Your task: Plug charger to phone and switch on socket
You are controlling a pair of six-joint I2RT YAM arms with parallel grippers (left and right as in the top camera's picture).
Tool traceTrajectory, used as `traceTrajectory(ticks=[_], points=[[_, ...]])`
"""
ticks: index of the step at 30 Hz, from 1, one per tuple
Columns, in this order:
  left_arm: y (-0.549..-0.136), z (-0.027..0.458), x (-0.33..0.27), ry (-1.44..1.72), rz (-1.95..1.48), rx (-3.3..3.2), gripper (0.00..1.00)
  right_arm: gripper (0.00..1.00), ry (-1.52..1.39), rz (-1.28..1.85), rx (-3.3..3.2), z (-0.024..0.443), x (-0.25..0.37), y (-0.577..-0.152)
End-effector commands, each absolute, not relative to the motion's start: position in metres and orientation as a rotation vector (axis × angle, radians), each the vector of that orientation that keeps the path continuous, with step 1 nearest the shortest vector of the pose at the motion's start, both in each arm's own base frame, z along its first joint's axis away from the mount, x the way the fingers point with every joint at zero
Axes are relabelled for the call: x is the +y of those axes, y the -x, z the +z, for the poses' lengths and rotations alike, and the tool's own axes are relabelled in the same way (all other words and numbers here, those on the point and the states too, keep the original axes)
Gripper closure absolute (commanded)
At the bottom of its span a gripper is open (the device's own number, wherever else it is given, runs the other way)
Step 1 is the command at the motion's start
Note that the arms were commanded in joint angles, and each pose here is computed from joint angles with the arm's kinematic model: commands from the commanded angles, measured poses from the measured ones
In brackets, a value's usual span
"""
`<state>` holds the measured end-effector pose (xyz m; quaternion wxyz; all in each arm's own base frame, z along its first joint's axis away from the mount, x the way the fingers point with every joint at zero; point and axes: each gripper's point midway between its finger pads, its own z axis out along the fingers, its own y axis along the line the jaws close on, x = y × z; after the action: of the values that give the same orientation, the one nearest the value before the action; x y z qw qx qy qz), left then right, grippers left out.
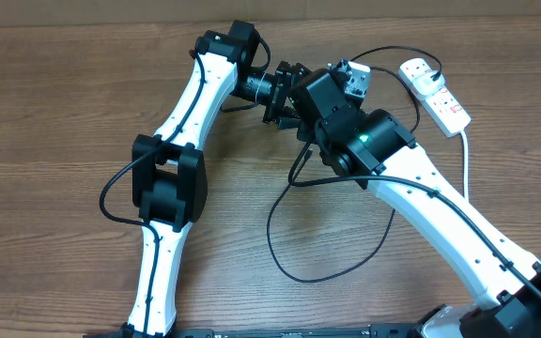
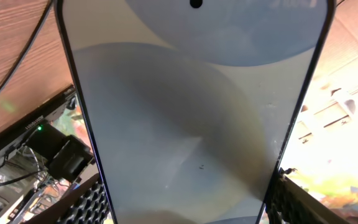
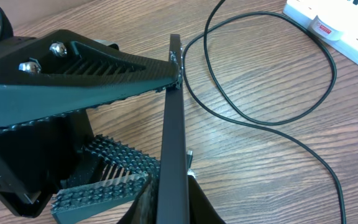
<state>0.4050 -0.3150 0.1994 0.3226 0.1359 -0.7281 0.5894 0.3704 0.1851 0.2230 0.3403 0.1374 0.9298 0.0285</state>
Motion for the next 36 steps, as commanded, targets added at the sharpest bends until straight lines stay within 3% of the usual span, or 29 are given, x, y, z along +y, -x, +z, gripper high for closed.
traceTrajectory(ticks=[1, 12, 16, 19, 26, 31, 36], points=[[-0.405, 0.214, -0.319, -0.309, 1.595, -1.886, 0.4, 0.95, -0.354, 0.09, 2.397, 0.231, 0.19, -0.376], [-0.408, 0.213, -0.32, -0.276, 1.62, -1.908, 0.35, 0.96, -0.362, 0.097, 2.359, 0.246, 0.189, -0.38], [-0.411, 0.214, -0.32, -0.241, 1.651, -1.927, 0.1, 0.96, -0.382, 0.087, 2.313, 0.267, 0.184, -0.383], [-0.413, 0.214, -0.32, -0.231, 1.66, -1.932, 0.02, 0.96, -0.406, 0.086, 2.271, 0.281, 0.18, -0.386], [-0.418, 0.214, -0.314, -0.243, 1.672, -1.935, 0.01, 0.96, -0.67, 0.114, 2.228, 0.28, 0.153, -0.389], [-0.424, 0.214, -0.306, -0.26, 1.687, -1.942, 0.05, 0.96, -1.181, 0.225, 2.144, 0.263, 0.125, -0.38], [-0.429, 0.212, -0.304, -0.24, 1.705, -1.973, 0.11, 0.96, -1.555, 0.464, 2.111, 0.25, 0.137, -0.374]])
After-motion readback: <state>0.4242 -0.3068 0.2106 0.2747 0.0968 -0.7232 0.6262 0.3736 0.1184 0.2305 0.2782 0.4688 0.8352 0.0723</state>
